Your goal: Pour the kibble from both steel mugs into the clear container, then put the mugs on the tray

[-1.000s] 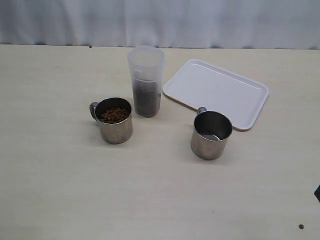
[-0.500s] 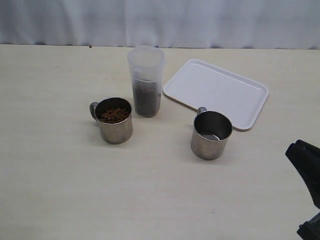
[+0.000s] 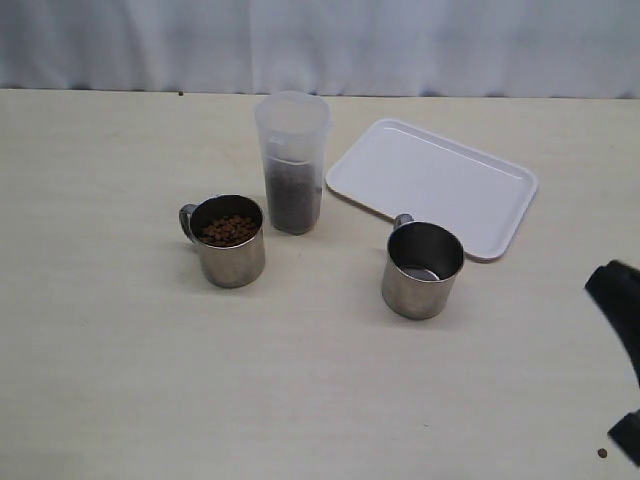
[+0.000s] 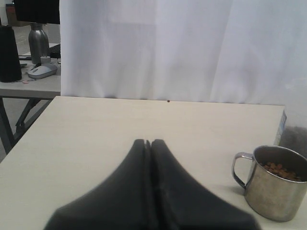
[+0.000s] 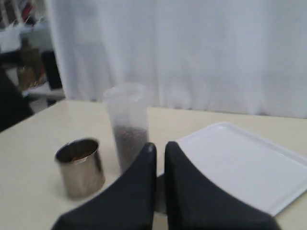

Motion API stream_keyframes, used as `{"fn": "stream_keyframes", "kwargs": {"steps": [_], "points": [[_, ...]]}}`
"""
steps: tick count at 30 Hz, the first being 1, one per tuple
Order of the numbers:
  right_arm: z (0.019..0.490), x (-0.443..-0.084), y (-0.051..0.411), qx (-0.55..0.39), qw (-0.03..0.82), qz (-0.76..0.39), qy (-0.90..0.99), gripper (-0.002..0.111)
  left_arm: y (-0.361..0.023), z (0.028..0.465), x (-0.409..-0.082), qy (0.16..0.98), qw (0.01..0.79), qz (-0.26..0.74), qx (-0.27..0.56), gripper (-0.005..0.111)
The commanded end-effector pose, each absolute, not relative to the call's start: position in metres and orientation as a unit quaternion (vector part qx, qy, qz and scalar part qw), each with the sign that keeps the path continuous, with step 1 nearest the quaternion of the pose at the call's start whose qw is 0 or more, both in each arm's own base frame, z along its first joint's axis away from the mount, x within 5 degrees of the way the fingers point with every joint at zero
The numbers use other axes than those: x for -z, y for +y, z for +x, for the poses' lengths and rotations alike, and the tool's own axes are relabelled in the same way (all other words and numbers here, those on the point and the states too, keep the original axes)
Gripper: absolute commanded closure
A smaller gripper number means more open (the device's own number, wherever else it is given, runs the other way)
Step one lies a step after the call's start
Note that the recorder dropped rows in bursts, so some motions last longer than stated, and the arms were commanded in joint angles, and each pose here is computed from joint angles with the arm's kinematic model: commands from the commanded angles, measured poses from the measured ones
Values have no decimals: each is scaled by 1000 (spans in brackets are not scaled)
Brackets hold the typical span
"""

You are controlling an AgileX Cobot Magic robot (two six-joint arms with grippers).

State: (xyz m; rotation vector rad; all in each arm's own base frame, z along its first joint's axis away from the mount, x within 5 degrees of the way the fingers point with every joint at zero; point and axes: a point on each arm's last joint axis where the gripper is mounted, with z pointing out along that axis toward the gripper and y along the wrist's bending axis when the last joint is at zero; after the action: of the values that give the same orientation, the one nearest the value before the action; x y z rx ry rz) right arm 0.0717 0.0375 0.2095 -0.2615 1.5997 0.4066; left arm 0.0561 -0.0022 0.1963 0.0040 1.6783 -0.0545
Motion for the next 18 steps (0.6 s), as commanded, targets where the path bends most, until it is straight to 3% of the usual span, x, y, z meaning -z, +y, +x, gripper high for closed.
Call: {"fn": "stream_keyframes", "kwargs": {"steps": [1,7,18], "points": [[72,-216,17,-157,710,18,687,103,-2,56,-196,742,670,2,23,107],[57,-207,-3,-89,706,111,694,103,-2,56,-196,742,670,2,23,107],[55,-192,-2,-3,653,22,757,103,-2,56,-196,741,671,2,23,107]]}}
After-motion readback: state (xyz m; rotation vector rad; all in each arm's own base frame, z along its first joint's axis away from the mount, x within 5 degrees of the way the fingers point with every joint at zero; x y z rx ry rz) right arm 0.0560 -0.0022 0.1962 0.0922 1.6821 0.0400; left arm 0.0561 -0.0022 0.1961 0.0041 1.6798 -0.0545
